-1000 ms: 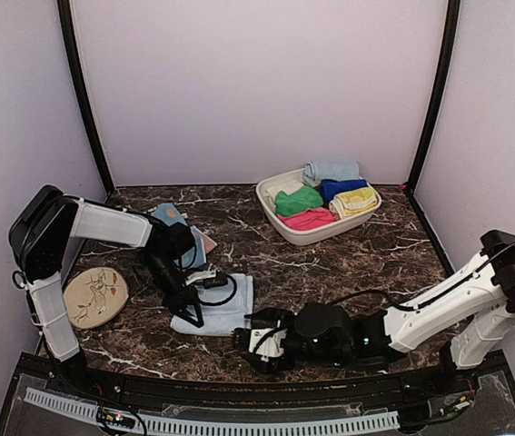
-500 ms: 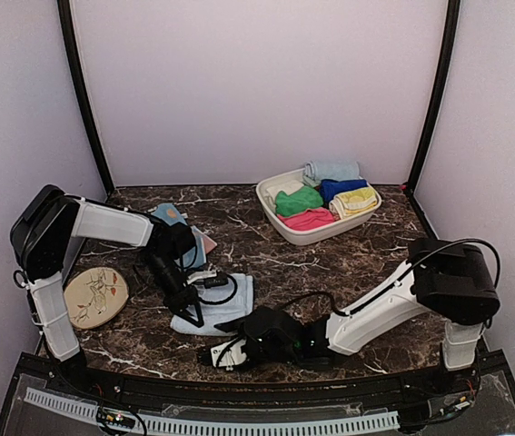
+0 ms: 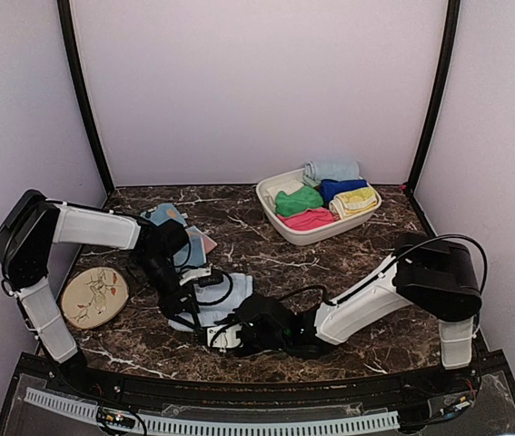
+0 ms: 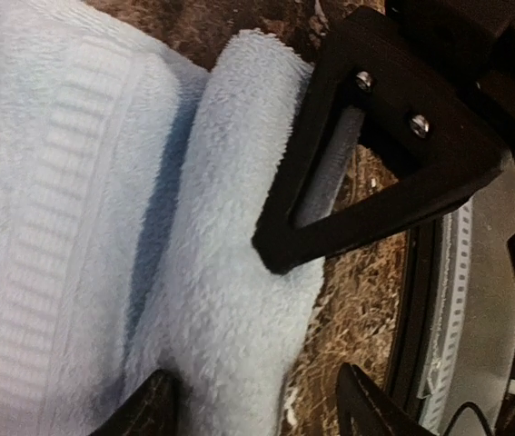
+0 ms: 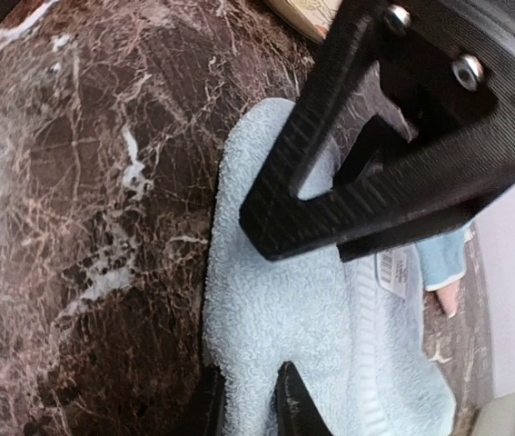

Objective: Roll the towels
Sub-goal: Roll the towel at the center of the board.

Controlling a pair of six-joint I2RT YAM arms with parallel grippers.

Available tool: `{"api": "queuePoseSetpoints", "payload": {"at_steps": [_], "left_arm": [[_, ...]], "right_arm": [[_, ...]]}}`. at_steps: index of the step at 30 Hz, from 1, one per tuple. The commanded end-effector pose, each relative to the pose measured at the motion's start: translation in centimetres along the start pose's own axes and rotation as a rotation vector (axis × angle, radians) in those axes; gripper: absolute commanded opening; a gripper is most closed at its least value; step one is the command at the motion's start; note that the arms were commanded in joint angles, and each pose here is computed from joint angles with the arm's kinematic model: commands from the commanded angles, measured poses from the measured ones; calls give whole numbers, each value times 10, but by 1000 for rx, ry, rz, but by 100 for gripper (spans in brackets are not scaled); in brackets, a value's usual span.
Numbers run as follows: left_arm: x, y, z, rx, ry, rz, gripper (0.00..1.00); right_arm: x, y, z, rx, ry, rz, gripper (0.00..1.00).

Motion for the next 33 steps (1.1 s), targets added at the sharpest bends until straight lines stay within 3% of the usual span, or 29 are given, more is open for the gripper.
{"api": "queuePoseSetpoints", "payload": {"at_steps": [1, 4, 8, 20, 26, 33], "left_arm": [[-6, -34, 10, 166, 64, -92, 63], [-11, -58, 10, 235, 110, -197, 66], [-18, -65, -3, 278, 195, -220, 66], [-11, -68, -28, 280, 307, -295, 62], [-4, -43, -32, 330, 419, -199, 63], [6, -38, 4, 470, 442, -109, 62]], "right_arm": [[-32, 3, 20, 198, 249, 124, 12], [-33, -3, 23, 299, 395, 128, 7], [-38, -8, 30, 427, 550, 147, 0], [-54, 3, 23, 753, 1065, 258, 0], [-63, 12, 16, 851, 1272, 330, 0], [-65, 9, 8, 891, 1370, 310, 0]]}}
Point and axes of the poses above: each gripper's point midway between its finger pads, its own y axis out along the fingers, its own z axis along the line the jaws close on, x = y × z, the point moved 3 cm from there along -y, back along the fingers, and after that the axes turned 5 degrees about y, right-handed, at the moved point
